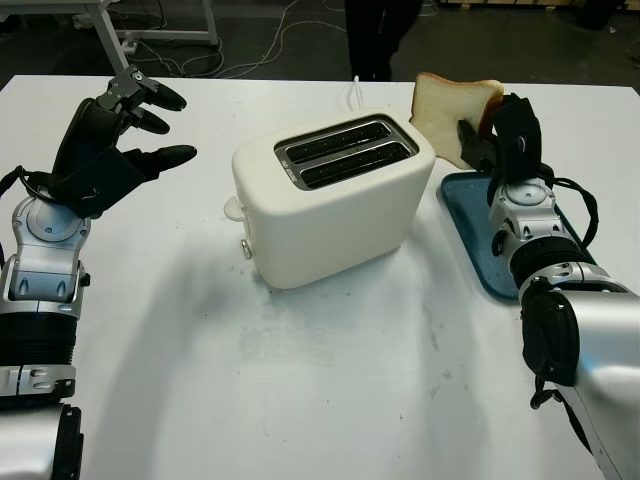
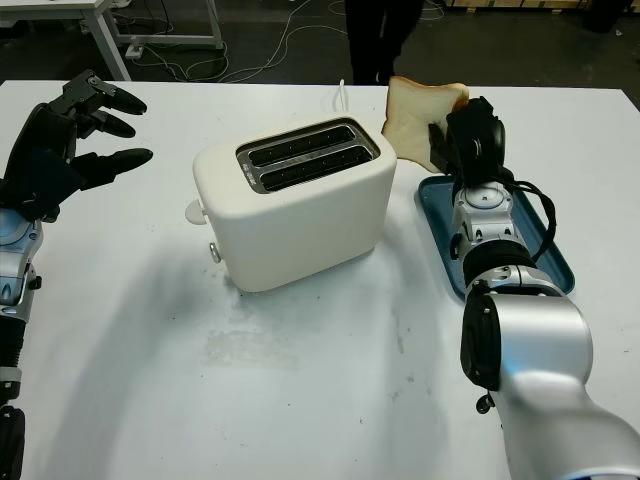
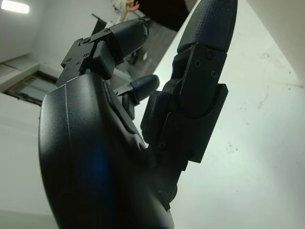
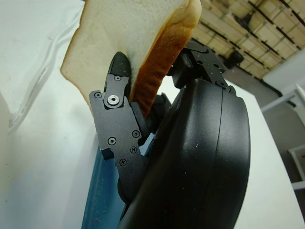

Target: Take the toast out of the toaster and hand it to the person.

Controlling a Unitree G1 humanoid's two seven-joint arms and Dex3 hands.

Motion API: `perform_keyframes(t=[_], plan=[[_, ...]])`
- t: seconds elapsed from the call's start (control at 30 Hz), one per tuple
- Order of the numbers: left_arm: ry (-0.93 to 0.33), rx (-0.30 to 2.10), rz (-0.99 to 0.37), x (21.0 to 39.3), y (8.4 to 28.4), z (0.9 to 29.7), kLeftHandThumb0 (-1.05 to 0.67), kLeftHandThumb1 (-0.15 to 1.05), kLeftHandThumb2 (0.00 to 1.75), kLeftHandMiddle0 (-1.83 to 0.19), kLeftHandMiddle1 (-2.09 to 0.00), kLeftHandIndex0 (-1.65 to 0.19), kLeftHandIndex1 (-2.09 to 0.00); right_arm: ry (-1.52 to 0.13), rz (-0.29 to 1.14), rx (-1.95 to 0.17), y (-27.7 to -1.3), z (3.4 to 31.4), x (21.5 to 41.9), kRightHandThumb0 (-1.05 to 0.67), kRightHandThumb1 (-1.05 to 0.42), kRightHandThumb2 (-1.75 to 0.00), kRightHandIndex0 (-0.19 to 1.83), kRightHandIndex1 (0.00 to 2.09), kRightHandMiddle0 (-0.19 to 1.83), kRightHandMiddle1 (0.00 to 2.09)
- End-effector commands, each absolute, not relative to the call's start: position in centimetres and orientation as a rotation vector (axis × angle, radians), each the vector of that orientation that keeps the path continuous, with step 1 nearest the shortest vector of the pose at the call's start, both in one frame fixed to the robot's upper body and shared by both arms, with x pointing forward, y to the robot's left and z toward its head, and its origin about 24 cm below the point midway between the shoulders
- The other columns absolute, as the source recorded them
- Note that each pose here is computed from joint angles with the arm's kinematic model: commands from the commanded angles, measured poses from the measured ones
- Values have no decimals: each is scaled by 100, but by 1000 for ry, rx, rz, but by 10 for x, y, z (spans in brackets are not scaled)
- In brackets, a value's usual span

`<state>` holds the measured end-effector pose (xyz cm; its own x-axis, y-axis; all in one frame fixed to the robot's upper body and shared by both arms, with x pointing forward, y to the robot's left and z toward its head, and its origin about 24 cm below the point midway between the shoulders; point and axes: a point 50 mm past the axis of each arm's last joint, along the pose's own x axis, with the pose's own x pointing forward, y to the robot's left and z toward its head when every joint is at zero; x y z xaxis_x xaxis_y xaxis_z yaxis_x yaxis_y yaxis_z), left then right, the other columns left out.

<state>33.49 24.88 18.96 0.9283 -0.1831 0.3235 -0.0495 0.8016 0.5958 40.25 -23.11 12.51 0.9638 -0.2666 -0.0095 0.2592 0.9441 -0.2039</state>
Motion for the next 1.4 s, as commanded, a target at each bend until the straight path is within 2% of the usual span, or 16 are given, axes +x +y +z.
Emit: perform_keyframes(t=[0.0,0.9,1.07,1.37], plan=[[-375,634,-69,333,250,186,-94,90,1,-14,-141,-17,-126,46,-267,-188,-230,120,401,-13,-92,-51,74,175,39,175],[-374,624,-75,333,250,187,-93,90,0,-13,-142,-17,-128,35,-275,-179,-231,124,402,-14,-92,-48,68,175,31,175],[-374,630,-78,334,249,189,-94,90,1,-13,-144,-16,-128,2,-282,-242,-231,127,402,-12,-92,-48,73,175,39,175],[-383,626,-79,334,248,189,-93,90,1,-12,-143,-16,-128,-7,-289,-208,-231,128,402,-9,-92,-50,70,175,35,175]])
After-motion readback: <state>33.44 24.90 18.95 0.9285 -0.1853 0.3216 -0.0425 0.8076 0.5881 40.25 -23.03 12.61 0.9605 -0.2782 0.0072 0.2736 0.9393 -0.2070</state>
